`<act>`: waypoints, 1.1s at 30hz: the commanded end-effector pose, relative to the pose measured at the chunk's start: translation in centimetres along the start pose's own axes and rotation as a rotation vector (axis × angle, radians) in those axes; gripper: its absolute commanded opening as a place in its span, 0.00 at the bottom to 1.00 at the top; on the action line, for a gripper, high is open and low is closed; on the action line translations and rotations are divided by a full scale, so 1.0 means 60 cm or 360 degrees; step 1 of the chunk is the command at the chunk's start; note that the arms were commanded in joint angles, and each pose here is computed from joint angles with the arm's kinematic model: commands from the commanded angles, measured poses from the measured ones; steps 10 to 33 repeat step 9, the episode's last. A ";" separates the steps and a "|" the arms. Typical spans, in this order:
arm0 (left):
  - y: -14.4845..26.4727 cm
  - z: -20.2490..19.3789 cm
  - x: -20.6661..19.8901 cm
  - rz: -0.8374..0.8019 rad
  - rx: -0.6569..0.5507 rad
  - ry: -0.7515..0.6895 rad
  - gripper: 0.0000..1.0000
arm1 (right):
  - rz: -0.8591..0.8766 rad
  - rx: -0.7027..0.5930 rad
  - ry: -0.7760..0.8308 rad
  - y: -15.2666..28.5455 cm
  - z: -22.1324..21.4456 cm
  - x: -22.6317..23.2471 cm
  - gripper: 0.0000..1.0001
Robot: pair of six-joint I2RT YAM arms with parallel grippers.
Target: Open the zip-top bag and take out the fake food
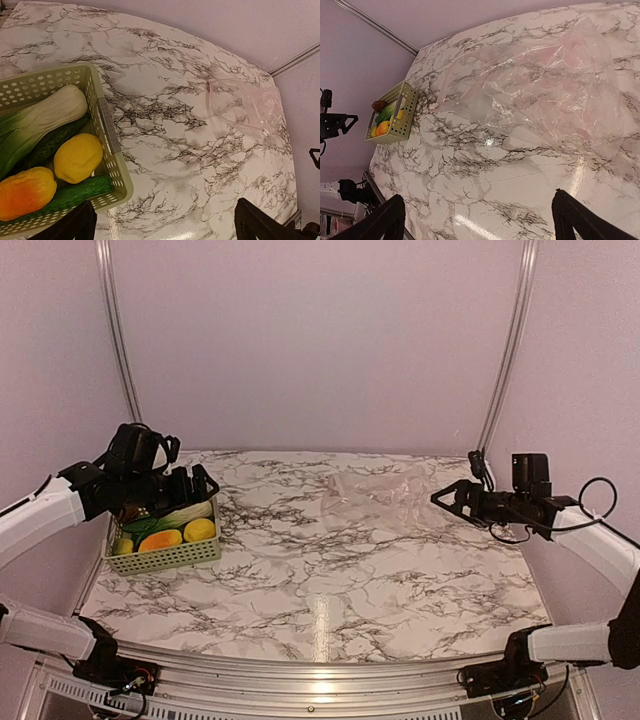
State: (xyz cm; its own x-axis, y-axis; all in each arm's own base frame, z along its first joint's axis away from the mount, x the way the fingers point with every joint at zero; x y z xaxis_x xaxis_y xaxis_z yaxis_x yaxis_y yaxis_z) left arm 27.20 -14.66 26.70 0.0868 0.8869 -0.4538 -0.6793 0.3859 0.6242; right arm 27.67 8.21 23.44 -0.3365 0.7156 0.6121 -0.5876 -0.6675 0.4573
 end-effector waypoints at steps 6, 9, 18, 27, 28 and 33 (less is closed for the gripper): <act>0.005 -0.057 0.024 -0.0022 0.0108 -0.0074 0.99 | 0.0074 -0.0074 0.0089 0.037 -0.044 0.036 0.99; 0.007 -0.049 0.021 -0.0012 0.0084 -0.0089 0.99 | 0.0072 -0.0087 0.0095 0.044 -0.048 0.040 0.99; 0.007 -0.049 0.021 -0.0012 0.0084 -0.0089 0.99 | 0.0072 -0.0087 0.0095 0.044 -0.048 0.040 0.99; 0.007 -0.049 0.021 -0.0012 0.0084 -0.0089 0.99 | 0.0072 -0.0087 0.0095 0.044 -0.048 0.040 0.99; 0.007 -0.049 0.021 -0.0012 0.0084 -0.0089 0.99 | 0.0072 -0.0087 0.0095 0.044 -0.048 0.040 0.99; 0.007 -0.049 0.021 -0.0012 0.0084 -0.0089 0.99 | 0.0072 -0.0087 0.0095 0.044 -0.048 0.040 0.99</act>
Point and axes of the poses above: each gripper's point midway between its finger pads, its own y axis back along the fingers, its own x axis along the line the jaws close on, z = x × y, the point moved 7 cm from there along y, back along the fingers
